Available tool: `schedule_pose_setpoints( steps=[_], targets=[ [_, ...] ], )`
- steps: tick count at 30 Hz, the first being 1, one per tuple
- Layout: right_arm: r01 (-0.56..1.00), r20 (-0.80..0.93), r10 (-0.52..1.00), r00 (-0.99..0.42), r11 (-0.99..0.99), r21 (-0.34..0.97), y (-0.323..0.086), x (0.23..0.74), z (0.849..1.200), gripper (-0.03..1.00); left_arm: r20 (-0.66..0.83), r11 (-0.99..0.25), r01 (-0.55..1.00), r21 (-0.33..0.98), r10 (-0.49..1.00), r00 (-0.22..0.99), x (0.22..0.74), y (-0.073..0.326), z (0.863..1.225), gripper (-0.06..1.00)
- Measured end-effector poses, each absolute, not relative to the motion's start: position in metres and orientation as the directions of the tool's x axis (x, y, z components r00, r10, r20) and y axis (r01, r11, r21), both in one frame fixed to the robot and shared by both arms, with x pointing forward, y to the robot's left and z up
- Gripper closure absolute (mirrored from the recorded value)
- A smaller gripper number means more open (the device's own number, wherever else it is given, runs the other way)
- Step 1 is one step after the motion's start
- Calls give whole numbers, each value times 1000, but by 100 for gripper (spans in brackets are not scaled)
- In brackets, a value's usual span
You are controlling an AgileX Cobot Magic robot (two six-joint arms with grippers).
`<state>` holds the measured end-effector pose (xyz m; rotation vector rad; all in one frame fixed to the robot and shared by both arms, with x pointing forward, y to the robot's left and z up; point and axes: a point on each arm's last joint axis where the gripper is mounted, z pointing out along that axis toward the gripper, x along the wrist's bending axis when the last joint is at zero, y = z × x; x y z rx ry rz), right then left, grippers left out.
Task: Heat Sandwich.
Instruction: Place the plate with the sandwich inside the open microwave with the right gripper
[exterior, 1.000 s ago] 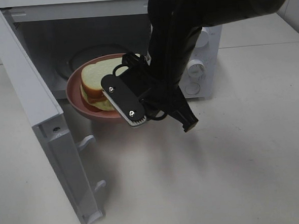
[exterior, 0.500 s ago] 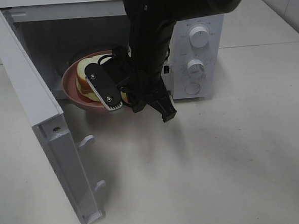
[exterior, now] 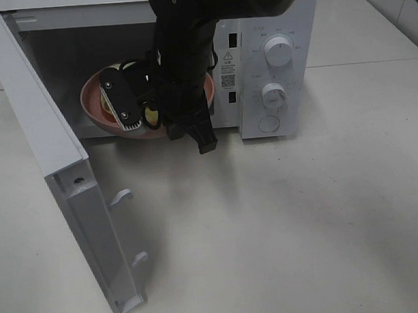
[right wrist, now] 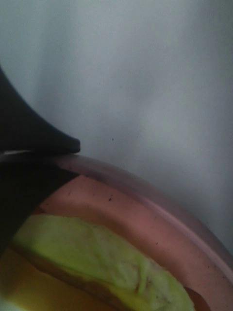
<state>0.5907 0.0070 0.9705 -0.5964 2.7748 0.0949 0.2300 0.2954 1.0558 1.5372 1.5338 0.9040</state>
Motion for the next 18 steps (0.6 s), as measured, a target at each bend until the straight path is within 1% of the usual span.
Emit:
schedule_pose_setpoints(
  steps=[9,18],
  targets=[
    [-350,-340,-321,-884,936,28,19,605,967,94,-35,20,453,891,999,24,230,295,1056,-3],
    [-328,-358,-298,-885,944,24,26,616,961,94,-35,20,453,891,999,24,230,295,1056,-3]
  ],
)
